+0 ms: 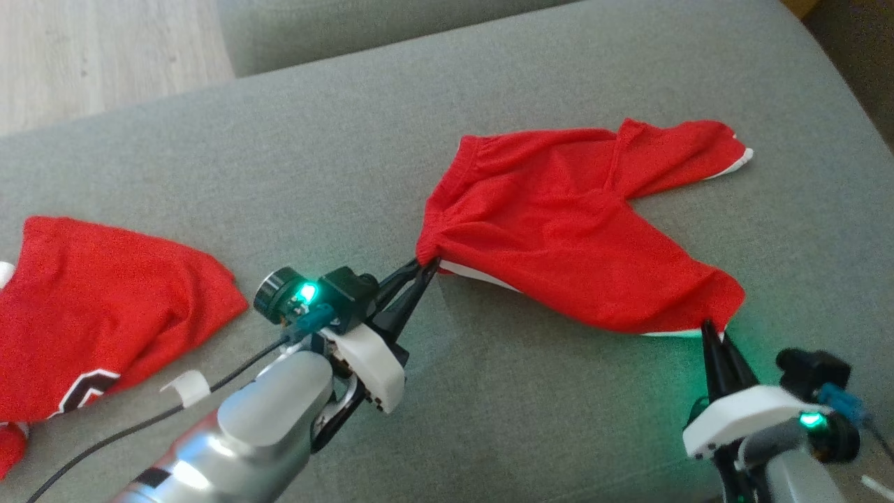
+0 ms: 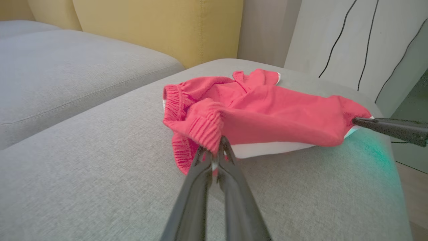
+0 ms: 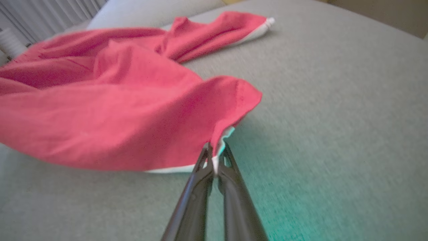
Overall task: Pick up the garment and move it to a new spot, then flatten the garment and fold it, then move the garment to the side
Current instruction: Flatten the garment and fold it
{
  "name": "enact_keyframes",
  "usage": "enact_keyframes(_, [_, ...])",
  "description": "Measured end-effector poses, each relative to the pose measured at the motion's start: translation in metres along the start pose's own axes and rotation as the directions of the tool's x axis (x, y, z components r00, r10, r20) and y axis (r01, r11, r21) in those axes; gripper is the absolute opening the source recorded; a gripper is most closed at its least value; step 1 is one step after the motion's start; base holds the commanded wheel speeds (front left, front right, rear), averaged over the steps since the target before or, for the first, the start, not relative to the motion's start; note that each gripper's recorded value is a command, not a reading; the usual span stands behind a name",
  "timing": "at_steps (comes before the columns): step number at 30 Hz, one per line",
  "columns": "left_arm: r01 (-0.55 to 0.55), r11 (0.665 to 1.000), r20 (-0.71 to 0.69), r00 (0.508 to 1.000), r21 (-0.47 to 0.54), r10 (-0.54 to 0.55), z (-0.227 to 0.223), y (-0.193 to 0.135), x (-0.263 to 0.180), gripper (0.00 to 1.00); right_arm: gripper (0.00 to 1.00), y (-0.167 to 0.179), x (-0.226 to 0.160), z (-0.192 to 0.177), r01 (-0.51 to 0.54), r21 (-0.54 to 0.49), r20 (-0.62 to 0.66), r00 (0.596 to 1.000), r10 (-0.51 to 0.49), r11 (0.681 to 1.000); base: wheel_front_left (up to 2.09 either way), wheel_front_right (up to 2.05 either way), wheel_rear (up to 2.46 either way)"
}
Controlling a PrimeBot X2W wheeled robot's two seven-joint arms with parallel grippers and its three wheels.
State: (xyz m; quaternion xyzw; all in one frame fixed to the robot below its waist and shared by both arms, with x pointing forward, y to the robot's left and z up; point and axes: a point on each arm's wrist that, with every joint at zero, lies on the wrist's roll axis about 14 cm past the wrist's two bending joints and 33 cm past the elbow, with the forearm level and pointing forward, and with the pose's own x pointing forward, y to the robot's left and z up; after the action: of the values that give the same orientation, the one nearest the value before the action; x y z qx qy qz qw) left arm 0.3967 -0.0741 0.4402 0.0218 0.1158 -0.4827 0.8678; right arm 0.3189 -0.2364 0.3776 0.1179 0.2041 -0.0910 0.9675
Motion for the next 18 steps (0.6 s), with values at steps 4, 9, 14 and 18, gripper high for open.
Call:
enact_keyframes(4, [-0.036, 0.999, 0.023, 0.999, 0.016, 0.036, 0.012, 0.008, -0.008, 0.00, 0.00, 0.022, -0.002, 0.044, -0.074, 0.031, 0.108, 0.992, 0.070, 0.997, 0.00, 0.00, 0.00])
enact_keyframes(9, [-0.100, 0.995, 0.079, 0.992, 0.014, 0.099, 0.043, 0.031, -0.018, 0.00, 0.00, 0.053, -0.009, 0.105, -0.176, 0.006, 0.222, 0.960, 0.170, 0.984, 0.00, 0.00, 0.00])
enact_keyframes(14, [-0.135, 0.988, 0.153, 0.981, 0.078, 0.122, 0.101, 0.051, -0.023, 0.00, 0.00, 0.085, -0.013, 0.174, -0.266, -0.047, 0.329, 0.906, 0.266, 0.963, 0.00, 0.00, 0.00])
enact_keyframes(18, [-0.164, 0.981, 0.204, 0.969, 0.103, 0.141, 0.141, 0.060, -0.030, 0.00, 0.00, 0.108, -0.022, 0.241, -0.317, -0.118, 0.442, 0.832, 0.336, 0.941, 0.00, 0.00, 0.00])
